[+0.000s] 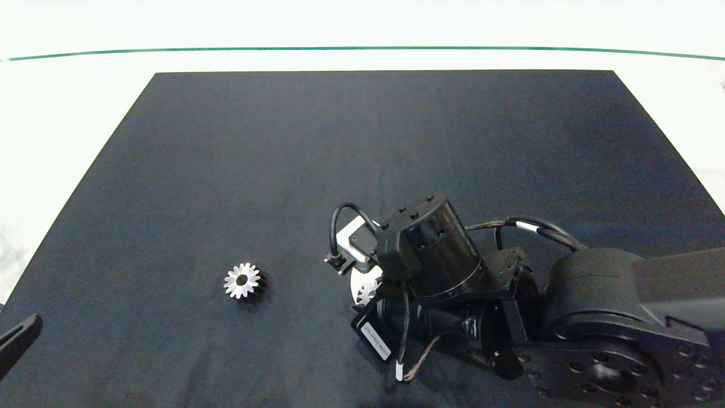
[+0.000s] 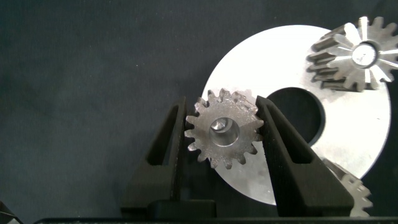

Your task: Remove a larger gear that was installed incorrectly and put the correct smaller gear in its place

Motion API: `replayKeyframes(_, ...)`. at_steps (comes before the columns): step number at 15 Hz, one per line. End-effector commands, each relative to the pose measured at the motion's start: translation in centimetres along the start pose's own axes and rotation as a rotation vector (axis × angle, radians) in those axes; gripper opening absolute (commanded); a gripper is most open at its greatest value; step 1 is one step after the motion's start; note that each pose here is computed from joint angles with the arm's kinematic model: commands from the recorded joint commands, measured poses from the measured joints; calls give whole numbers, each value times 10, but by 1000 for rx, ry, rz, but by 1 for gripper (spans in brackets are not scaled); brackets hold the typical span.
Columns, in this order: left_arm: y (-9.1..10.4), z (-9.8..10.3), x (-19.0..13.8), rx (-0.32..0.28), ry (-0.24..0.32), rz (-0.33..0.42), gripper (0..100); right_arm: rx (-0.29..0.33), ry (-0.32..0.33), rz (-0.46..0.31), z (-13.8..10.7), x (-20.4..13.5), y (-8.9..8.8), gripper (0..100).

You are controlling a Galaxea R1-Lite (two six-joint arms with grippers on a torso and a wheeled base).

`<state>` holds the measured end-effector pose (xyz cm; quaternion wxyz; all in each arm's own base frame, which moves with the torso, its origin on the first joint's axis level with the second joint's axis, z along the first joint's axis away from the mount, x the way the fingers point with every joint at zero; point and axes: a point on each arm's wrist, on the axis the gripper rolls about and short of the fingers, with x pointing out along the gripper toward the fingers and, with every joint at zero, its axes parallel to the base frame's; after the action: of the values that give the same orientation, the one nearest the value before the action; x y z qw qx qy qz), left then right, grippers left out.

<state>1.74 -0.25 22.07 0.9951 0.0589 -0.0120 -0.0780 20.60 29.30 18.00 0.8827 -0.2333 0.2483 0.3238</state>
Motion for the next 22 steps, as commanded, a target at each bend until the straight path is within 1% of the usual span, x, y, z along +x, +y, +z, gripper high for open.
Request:
replayKeyframes(1, 0, 0, 1, 1, 2, 0, 100, -7, -2, 6, 1, 1, 4, 19)
replayKeyframes(3, 0, 0, 1, 1, 2, 0, 100, -8, -2, -13, 2, 2, 4, 19)
replayKeyframes(10, 0, 0, -1, 1, -5, 1, 100, -12, 8, -15, 0, 5, 5, 19)
replayKeyframes(15, 0, 0, -1, 1, -5, 3, 100, -19, 30, -18, -5, 11, 7, 19)
replayKeyframes(18, 0, 0, -1, 1, -5, 3, 100, -25, 29, -18, -5, 10, 9, 19)
replayKeyframes(19, 0, 0, -1, 1, -5, 1, 100, -18, 22, -17, -2, 9, 10, 100)
replayKeyframes(22, 0, 0, -1, 1, -5, 3, 100, -16, 20, -17, -2, 7, 9, 100)
